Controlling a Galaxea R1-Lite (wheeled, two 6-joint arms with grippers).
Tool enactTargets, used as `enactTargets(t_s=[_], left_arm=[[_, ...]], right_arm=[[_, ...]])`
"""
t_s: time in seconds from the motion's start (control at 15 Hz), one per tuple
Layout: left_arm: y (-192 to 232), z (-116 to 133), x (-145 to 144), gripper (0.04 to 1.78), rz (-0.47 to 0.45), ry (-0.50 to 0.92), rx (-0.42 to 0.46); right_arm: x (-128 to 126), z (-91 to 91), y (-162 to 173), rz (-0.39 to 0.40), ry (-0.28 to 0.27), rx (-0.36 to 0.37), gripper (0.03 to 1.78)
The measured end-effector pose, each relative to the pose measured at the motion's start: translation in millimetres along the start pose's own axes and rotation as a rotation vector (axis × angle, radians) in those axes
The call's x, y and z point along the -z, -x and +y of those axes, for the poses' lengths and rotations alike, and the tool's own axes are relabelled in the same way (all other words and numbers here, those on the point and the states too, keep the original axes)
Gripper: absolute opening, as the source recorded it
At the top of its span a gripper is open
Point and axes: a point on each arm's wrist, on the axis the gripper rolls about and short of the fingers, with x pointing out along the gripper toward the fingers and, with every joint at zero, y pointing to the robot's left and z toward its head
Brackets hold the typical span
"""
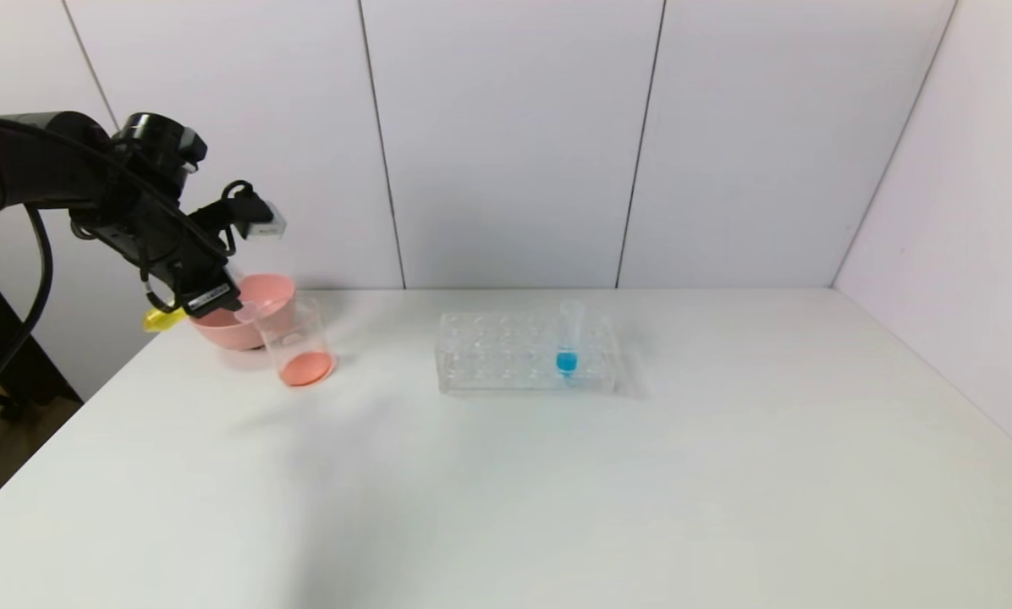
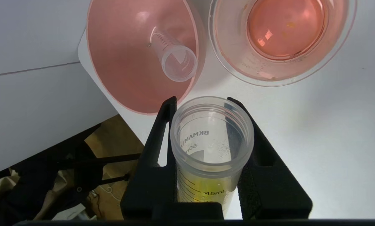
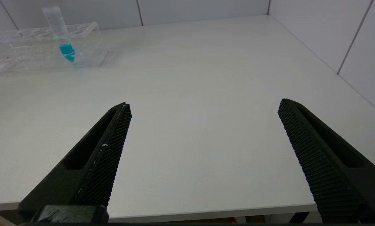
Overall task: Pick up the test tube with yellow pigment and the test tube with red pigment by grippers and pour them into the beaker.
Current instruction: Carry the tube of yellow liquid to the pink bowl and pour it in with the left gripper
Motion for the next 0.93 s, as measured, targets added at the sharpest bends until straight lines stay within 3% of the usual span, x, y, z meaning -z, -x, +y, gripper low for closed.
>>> enactTargets(t_s=[0.93], left_arm=[[-3,-18,-16,0.53,0.084,-0.229,0.003]], right_arm=[[0,0.0,0,0.0,0.0,0.0,1.71]])
